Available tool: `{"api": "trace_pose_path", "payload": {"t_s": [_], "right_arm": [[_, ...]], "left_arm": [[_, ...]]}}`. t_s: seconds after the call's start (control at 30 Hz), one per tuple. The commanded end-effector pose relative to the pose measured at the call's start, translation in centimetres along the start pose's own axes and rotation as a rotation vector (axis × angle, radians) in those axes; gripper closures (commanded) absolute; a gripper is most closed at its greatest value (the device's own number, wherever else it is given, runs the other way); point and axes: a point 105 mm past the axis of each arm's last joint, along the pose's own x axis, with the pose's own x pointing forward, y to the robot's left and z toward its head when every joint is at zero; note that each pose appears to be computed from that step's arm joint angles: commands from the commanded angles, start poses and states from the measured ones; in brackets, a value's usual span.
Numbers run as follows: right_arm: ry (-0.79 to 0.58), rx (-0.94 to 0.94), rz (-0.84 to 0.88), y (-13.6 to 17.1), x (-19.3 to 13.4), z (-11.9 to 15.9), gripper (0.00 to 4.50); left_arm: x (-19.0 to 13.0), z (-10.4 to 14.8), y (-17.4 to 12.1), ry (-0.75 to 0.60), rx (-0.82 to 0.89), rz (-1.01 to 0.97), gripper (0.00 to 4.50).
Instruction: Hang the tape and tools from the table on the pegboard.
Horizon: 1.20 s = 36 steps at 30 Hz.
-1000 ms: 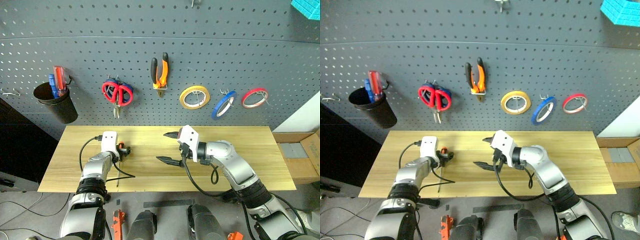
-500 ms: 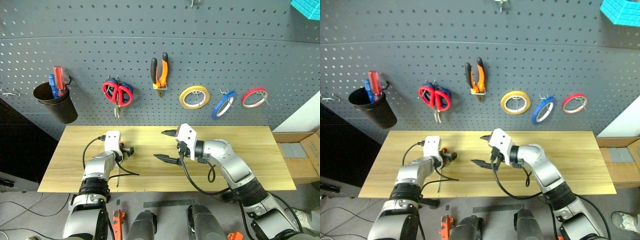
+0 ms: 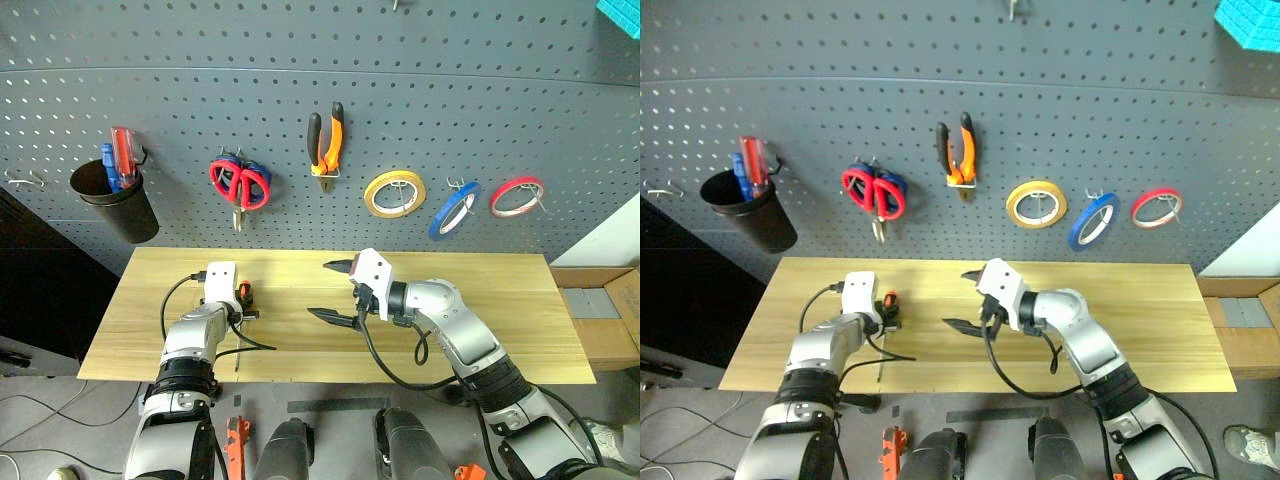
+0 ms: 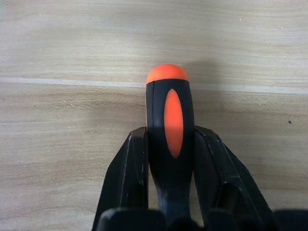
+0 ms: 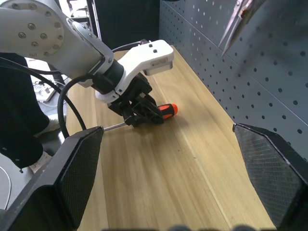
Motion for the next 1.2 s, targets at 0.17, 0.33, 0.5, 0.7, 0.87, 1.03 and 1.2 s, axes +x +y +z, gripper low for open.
{"api": "trace_pose_path", "payload": {"t_s": [0.17,0.33,0.5,0.7,0.87,1.03,1.2], "right_arm": [[-0.076,-0.020,0.000,-0.4,-0.3,1.9,0.00],[-0.168,0.033,0.000,-0.6,-1.0,3.5,0.00],[-0.341,0.149,-0.017,-1.1,-2.0,6.8,0.00],[-0.516,0.186,-0.045,-1.9,-1.6,11.6,0.00],[-0.615,0.149,-0.014,-1.6,-0.8,15.3,0.00],[-0.623,0.129,-0.036,-1.8,0.8,16.5,0.00],[-0.552,0.077,-0.099,-2.4,1.9,15.3,0.00]], "left_arm": [[-1.8,3.2,-0.1,-0.163,0.123,-0.020,3.59],[-6.9,5.4,-0.2,-0.382,0.492,-0.002,3.59],[-13.4,9.9,0.0,-0.669,0.732,0.130,3.59],[-19.7,18.0,2.2,-0.990,0.777,0.417,3.59],[-21.9,23.8,4.9,-1.109,0.695,0.575,3.59],[-20.5,27.8,5.3,-1.165,0.608,0.551,3.59],[-18.5,29.2,5.3,-1.177,0.516,0.510,3.59]]}}
